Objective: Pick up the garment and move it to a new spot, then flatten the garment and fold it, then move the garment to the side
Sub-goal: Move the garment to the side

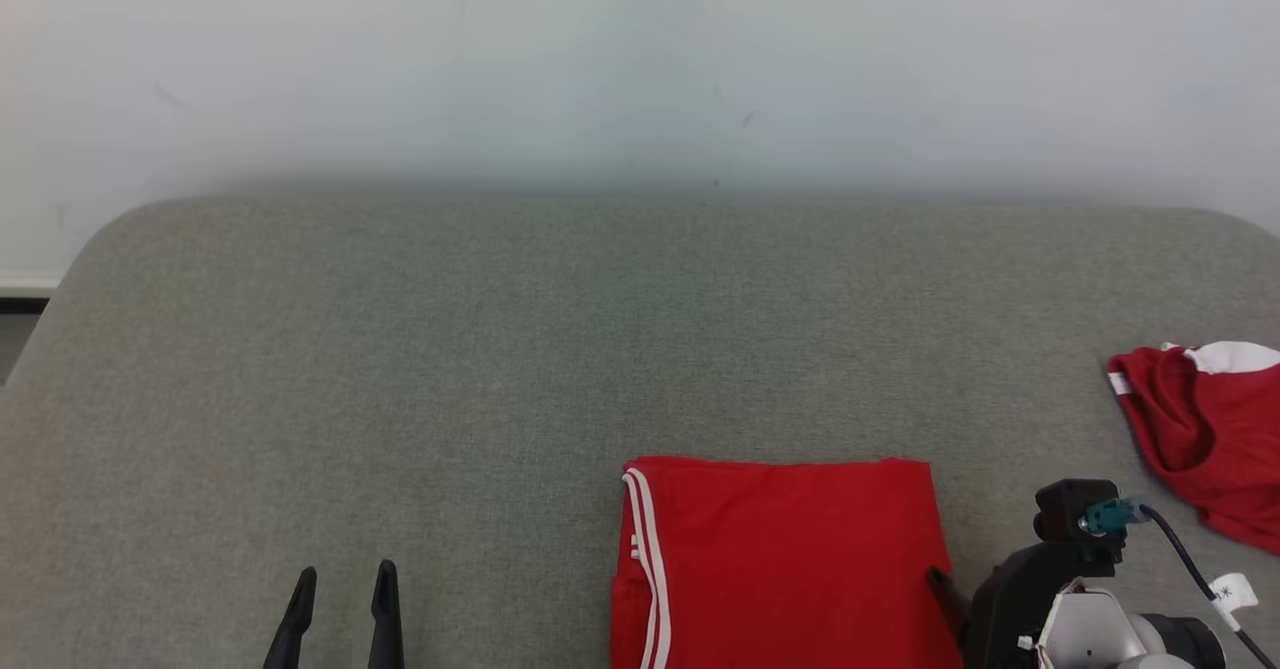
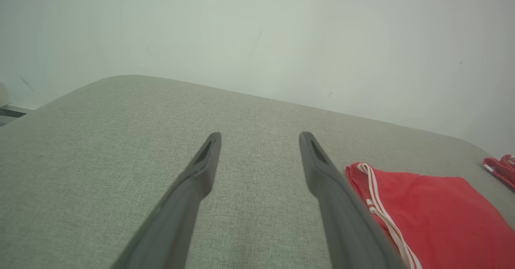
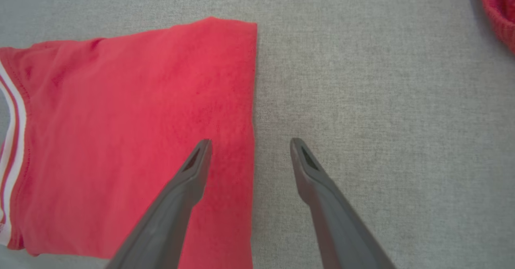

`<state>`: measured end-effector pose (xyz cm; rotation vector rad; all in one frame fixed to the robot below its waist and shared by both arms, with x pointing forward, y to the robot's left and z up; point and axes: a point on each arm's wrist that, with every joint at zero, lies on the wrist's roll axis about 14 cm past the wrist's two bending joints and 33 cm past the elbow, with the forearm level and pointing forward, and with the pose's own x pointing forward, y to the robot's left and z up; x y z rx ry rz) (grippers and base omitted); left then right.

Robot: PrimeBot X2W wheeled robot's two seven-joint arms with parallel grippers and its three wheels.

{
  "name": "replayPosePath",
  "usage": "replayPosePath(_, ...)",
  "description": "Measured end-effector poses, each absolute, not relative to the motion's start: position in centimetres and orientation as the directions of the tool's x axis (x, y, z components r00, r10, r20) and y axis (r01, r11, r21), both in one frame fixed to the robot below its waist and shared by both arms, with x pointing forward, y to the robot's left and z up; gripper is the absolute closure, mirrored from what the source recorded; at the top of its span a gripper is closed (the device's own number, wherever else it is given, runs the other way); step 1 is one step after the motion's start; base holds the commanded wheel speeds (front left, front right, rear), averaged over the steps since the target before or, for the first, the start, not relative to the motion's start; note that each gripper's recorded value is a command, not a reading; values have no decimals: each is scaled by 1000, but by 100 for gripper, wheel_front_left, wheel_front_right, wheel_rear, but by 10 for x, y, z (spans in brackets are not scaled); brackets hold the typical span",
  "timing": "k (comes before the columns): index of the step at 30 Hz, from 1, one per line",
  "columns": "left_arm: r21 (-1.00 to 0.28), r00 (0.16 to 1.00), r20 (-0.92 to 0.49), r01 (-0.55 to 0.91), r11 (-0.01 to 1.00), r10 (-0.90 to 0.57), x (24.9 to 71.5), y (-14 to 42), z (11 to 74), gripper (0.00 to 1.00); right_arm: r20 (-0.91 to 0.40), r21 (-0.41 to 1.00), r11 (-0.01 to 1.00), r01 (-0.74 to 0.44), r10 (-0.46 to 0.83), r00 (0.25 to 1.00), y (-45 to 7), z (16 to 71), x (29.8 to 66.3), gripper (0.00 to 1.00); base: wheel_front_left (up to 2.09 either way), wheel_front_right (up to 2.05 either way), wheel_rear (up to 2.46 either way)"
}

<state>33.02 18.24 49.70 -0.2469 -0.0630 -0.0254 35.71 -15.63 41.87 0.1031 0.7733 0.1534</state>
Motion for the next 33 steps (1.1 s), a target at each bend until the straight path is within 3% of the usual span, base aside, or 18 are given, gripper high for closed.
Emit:
replayPosePath(14,-244,999,31,-14,970,22,330,193,488,0,-797,148,977,-151,209,566,-133,375,369,0,0,0,0)
replayPosePath(17,-243,999,25,-20,970,27,330,194,486,0,-806,149,976,-161,214,551,-130,371,371,85,0,0,0)
replayPosePath(18,-243,999,24,-22,970,28,330,194,486,0,-807,148,975,-164,215,550,-129,371,372,98,0,0,0)
replayPosePath(27,-241,999,52,4,970,9,338,190,494,0,-783,93,982,-164,174,598,-137,382,383,100,0,0,0)
replayPosePath(33,-240,994,106,66,968,-42,358,175,510,0,-732,-43,992,-116,47,680,-169,420,413,100,0,0,0)
